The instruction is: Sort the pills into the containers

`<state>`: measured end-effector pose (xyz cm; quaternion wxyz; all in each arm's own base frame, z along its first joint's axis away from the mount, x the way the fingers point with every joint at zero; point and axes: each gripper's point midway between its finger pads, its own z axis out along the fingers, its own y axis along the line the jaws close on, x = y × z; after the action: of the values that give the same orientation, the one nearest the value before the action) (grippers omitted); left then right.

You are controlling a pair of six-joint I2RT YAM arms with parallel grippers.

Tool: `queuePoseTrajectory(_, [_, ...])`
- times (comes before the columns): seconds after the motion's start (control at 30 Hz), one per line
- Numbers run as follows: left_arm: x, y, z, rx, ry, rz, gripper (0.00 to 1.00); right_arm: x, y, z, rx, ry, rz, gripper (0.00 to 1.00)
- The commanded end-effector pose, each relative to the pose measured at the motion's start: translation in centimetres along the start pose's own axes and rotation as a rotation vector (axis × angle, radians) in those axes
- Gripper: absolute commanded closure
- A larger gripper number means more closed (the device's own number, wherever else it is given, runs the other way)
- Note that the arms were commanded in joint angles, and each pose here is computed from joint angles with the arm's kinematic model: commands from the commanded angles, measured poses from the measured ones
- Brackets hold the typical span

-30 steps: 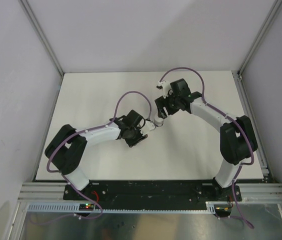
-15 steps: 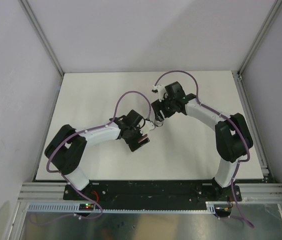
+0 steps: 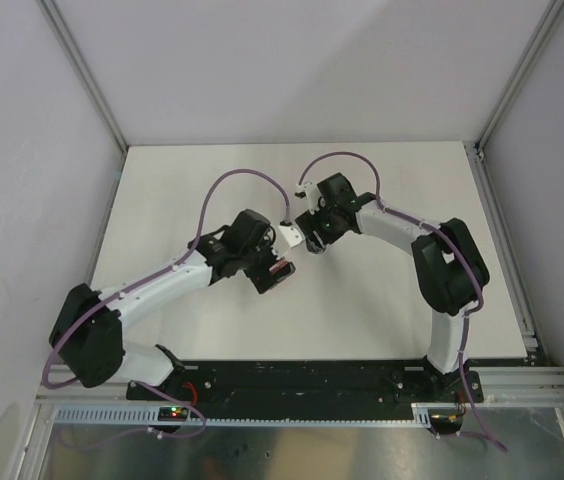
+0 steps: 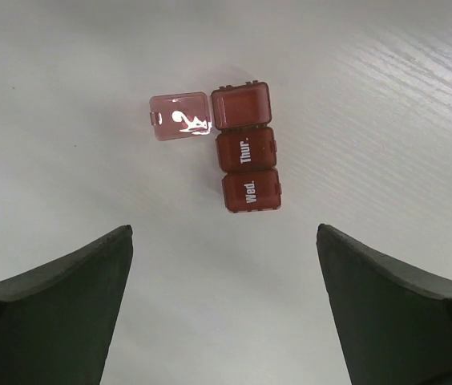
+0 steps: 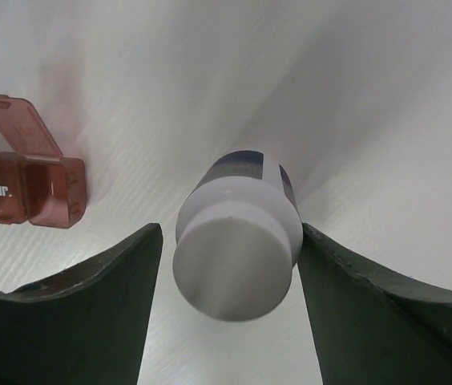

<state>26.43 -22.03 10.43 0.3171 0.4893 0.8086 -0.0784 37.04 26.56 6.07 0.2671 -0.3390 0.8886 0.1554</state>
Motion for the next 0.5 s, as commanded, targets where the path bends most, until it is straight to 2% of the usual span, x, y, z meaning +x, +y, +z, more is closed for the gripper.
queuePoseTrajectory(0.0, [-1.0, 0.3, -1.6, -0.010, -0.055, 0.010, 0.00, -2.3, -0.5, 0.2, 0.021, -0.043, -0.031, 0.29])
queuePoseTrajectory(0.1, [-1.2, 0.1, -1.9, 0.001, -0.072, 0.011, 0.00, -2.4, -0.5, 0.4, 0.014, -0.038, -0.030, 0.36])
queuePoseTrajectory(0.27, [-1.7, -0.1, -2.3, 0.013, -0.096, 0.010, 0.00, -3.0, -0.3, -0.6, 0.003, -0.048, -0.036, 0.58])
queuePoseTrajectory(0.37, [-2.6, -0.1, -3.1, 0.023, -0.132, 0.005, 0.00, -3.7, 0.0, -2.2, -0.015, -0.067, -0.044, 0.72])
queuePoseTrajectory(0.47, [-4.3, 0.3, -4.5, 0.021, -0.198, -0.001, 0.00, -5.1, 1.5, -5.1, -0.099, -0.109, -0.052, 0.78])
